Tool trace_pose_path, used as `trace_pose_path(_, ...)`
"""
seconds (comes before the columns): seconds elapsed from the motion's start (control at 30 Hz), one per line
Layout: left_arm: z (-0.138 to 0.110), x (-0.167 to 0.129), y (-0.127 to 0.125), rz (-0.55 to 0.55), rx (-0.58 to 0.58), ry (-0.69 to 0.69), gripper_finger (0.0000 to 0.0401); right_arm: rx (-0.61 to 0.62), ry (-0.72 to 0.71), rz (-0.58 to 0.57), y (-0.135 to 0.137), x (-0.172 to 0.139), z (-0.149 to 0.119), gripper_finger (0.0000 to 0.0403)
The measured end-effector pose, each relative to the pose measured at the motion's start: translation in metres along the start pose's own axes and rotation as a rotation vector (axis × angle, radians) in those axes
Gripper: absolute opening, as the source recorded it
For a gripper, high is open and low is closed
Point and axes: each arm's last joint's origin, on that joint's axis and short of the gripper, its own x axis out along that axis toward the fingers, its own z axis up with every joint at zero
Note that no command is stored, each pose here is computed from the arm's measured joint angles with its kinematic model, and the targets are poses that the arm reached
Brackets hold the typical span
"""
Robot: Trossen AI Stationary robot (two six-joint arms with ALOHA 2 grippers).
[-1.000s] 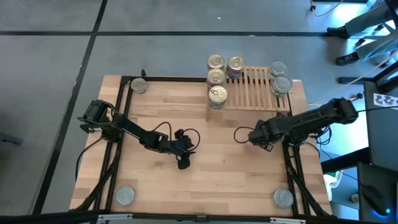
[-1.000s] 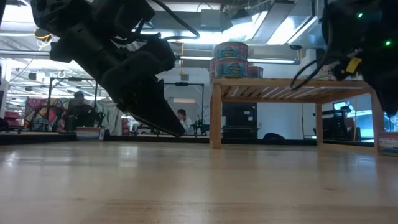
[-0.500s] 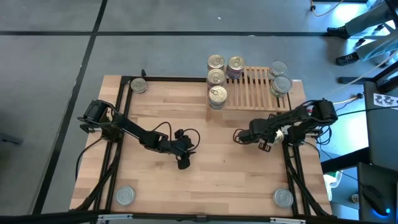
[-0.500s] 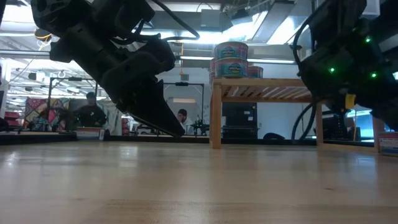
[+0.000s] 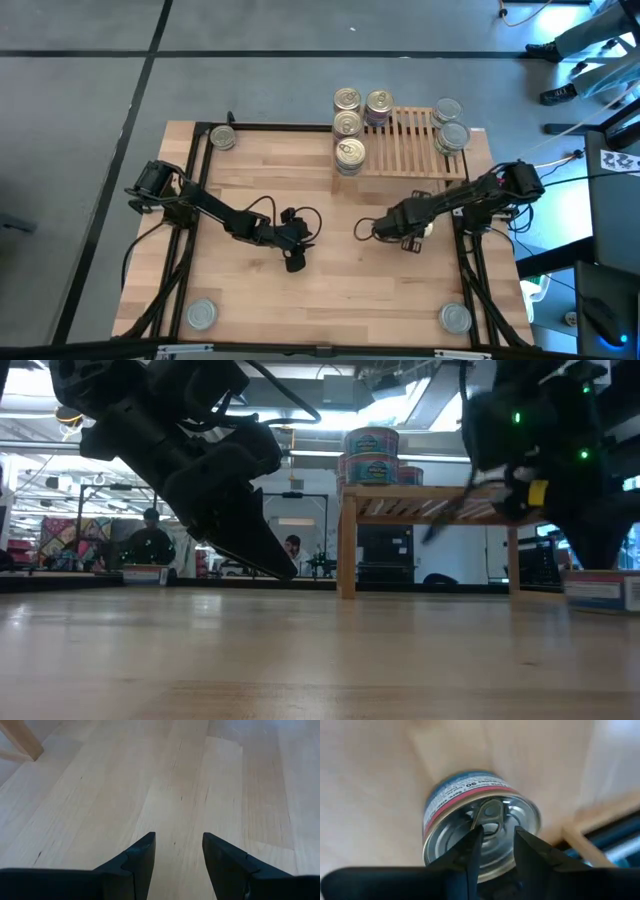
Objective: Stack canned seafood by type on shelf
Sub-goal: Put the blue-pink tuna can on the shelf aligned with the other blue-pink tuna can
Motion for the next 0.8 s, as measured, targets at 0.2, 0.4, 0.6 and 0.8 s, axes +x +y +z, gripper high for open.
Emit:
trace_pose_path(0.2, 0.0, 0.0, 0.0, 0.0, 0.006, 0.0, 0.0162, -0.054, -0.206, 0.072, 0.021, -0.009, 0.01, 0.0112)
trace_pose_path(0.4, 0.0, 0.0, -0.001, -0.002, 0.009, 0.0, 0.0162, -0.091, -0.386, 0.13, 0.038, -0.015, 0.02, 0.0112)
trace_pose_path(0.6, -0.001, -0.001, -0.003, -0.008, 0.014, 0.0, 0.0162, -0.124, -0.56, 0.196, 0.046, -0.022, 0.034, 0.0112)
trace_pose_path(0.8, -0.001, -0.001, -0.003, -0.009, 0.015, 0.0, 0.0162, -0.18, -0.721, 0.181, 0.058, -0.021, 0.055, 0.0112)
